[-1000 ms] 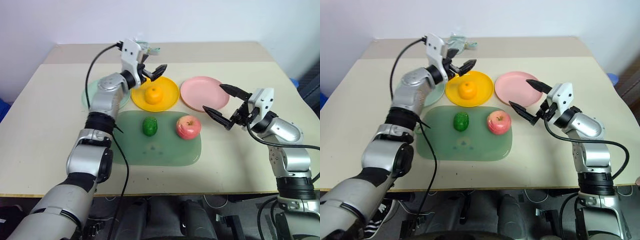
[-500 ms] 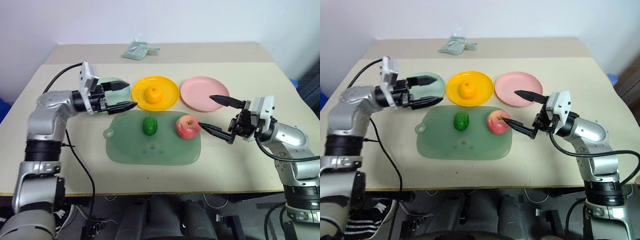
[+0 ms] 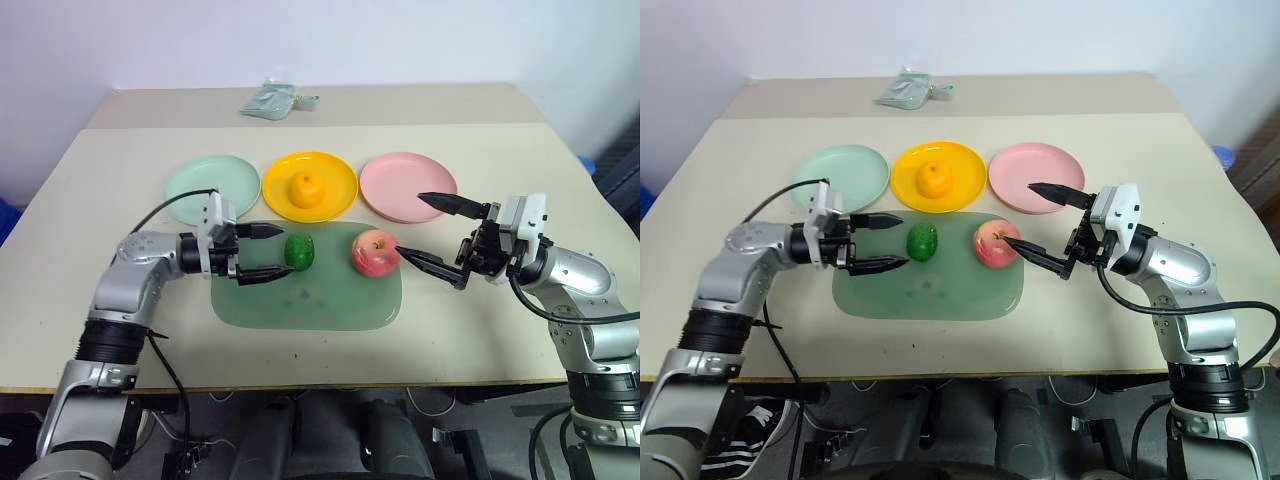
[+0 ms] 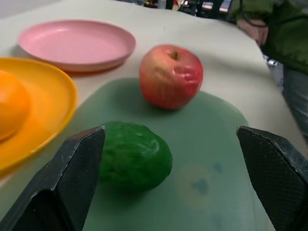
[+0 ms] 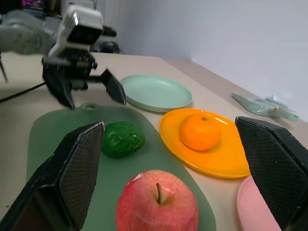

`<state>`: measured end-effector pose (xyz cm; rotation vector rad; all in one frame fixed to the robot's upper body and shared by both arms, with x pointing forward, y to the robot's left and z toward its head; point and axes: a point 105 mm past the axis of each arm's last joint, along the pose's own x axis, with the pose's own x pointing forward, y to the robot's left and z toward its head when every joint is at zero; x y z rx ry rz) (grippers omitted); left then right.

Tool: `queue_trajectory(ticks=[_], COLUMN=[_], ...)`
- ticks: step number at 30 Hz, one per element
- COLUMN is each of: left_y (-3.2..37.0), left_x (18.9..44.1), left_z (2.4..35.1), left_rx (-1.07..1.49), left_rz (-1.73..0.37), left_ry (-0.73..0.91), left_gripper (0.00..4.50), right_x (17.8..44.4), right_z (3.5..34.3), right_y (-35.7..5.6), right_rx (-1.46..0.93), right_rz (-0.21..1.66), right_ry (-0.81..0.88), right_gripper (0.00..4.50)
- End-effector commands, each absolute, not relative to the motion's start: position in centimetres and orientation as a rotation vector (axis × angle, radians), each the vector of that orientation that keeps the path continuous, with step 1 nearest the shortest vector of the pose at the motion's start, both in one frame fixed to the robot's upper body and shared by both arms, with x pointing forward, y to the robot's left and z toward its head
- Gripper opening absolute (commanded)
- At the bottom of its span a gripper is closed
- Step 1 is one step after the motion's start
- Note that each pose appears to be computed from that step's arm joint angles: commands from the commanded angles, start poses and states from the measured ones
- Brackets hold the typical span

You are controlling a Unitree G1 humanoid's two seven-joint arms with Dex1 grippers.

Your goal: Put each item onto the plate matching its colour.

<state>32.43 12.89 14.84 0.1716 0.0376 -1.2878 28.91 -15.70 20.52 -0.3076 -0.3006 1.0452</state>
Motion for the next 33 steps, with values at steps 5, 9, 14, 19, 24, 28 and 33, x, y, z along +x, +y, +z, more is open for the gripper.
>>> queue_trajectory(ticks=[5,9,14,19,24,28,33], left_y=[10.5,9.9,9.9,9.9,9.8,9.7,9.9], left_x=[34.8,34.9,35.7,35.7,35.5,35.1,35.2], left_z=[14.6,14.2,14.0,13.3,12.2,11.8,11.8], left_rx=[0.235,0.209,0.193,0.186,0.17,0.128,0.156], left_rz=[-1.133,-1.124,-1.091,-1.087,-1.098,-1.12,-1.099], left_ry=[-0.106,-0.103,-0.079,-0.034,0.012,0.052,0.046], left_gripper=[4.46,4.46,4.46,4.46,4.46,4.22,2.83], right_x=[28.7,28.7,28.7,28.8,28.2,28.1,28.1], right_z=[21.3,21.2,21.2,21.2,20.3,20.1,20.1], right_y=[-15.7,-15.8,-15.8,-15.8,-15.8,-15.9,-15.9], right_rx=[-0.338,-0.343,-0.346,-0.346,-0.362,-0.366,-0.368], right_rz=[1.037,1.032,1.031,1.03,1.073,1.072,1.073], right_ry=[-0.336,-0.333,-0.332,-0.332,-0.285,-0.276,-0.274], right_gripper=[4.5,4.5,4.5,4.5,4.5,4.5,4.5])
